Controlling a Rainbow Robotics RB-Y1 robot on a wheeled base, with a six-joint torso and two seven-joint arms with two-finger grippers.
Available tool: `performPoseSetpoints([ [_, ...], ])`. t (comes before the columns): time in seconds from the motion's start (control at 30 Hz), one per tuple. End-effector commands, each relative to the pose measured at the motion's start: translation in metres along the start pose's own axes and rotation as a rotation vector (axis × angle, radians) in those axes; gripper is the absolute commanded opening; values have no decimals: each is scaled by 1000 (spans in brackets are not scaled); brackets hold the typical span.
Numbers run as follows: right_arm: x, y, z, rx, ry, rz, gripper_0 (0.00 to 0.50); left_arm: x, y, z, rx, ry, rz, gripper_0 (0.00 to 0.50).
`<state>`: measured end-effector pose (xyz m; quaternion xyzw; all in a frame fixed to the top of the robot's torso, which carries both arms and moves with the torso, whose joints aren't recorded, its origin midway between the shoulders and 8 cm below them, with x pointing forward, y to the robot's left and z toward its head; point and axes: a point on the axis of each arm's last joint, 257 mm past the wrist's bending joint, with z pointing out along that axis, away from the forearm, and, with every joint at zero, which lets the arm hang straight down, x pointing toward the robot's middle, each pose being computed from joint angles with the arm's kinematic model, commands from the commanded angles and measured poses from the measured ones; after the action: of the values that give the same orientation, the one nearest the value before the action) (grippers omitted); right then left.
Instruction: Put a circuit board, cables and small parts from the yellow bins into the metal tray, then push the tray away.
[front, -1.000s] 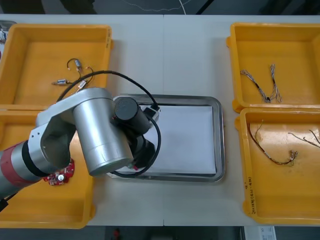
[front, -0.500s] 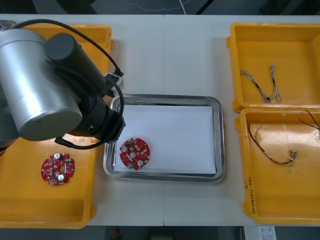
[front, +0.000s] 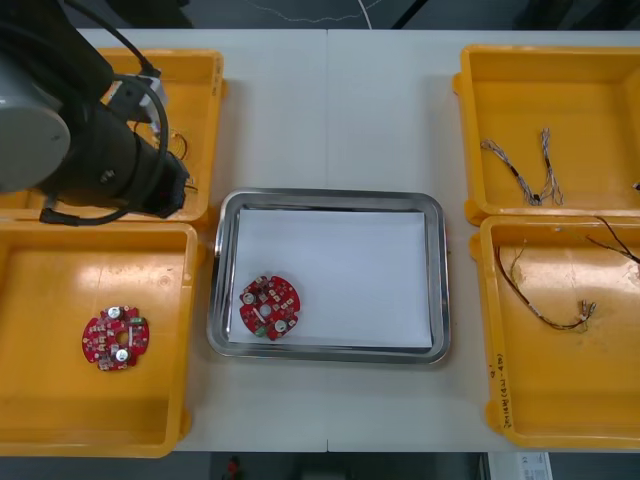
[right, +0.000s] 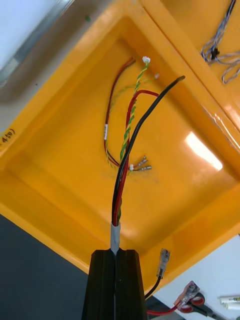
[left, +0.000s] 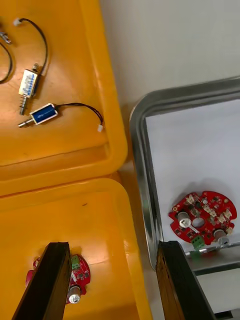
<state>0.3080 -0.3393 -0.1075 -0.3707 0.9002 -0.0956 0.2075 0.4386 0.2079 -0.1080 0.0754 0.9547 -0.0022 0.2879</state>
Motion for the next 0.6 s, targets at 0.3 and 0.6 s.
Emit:
performPoseSetpoints([
  [0.3,-65,27,-2,-37,-68,-241,0,-56,87,-16,-112,-43,-283,500],
  [0.6,-108,60,12,-70,-93,-419,0,-75,123,-6,-159,-7,-425,500],
])
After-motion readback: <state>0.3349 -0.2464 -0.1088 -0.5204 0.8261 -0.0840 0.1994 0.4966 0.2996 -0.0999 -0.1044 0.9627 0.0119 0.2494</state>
